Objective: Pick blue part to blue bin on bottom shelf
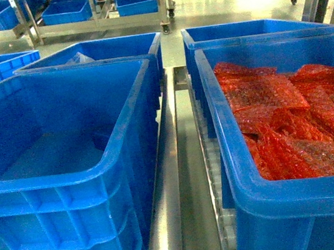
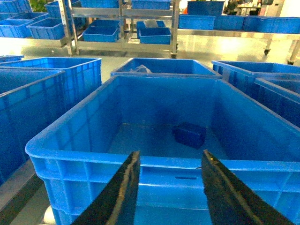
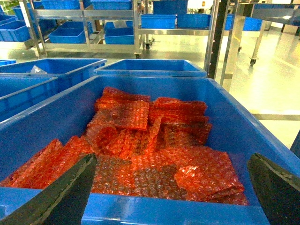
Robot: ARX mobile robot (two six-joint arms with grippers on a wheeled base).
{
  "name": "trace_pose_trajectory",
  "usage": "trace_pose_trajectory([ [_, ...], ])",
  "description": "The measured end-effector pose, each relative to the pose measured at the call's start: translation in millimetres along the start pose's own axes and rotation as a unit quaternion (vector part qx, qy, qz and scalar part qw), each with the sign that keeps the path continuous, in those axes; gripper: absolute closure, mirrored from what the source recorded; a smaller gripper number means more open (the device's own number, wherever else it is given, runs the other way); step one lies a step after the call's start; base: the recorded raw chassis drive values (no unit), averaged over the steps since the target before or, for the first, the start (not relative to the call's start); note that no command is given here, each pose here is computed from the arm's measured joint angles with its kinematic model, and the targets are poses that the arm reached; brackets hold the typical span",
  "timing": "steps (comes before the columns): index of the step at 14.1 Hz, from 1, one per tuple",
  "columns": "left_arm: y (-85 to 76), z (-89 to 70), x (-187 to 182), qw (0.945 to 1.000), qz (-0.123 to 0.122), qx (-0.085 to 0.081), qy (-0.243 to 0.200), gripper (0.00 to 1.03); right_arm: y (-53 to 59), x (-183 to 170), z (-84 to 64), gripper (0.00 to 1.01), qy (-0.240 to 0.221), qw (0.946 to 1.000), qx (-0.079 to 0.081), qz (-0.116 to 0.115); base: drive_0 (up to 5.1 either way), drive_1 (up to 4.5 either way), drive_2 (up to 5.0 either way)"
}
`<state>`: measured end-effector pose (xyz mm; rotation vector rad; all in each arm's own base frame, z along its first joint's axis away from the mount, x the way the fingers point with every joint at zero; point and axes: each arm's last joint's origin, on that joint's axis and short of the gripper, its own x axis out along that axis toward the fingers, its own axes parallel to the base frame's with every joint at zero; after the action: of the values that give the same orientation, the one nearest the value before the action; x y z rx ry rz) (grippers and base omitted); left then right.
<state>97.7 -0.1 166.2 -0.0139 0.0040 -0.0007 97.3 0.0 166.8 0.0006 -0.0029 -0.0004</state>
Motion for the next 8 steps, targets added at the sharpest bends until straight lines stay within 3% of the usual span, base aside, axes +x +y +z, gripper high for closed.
trace_pose_trajectory([
  [1,0.0,0.0,0.0,1.0000,0.000,0.000,0.000,0.20,0.0,0.0,0.0,0.03,0.000,1.0000,0.000,0.000,0.0,0.00,0.0],
  [2,0.0,0.0,0.0,1.0000,0.000,0.001,0.000,0.03,0.0,0.0,0.0,0.03,0.000,1.0000,0.000,0.000,0.0,0.00,0.0],
  [8,0.0,0.0,0.0,1.0000,0.000,0.001,0.000,0.05,0.0,0.0,0.0,0.03,0.000,1.0000,0.000,0.000,0.0,0.00,0.0],
])
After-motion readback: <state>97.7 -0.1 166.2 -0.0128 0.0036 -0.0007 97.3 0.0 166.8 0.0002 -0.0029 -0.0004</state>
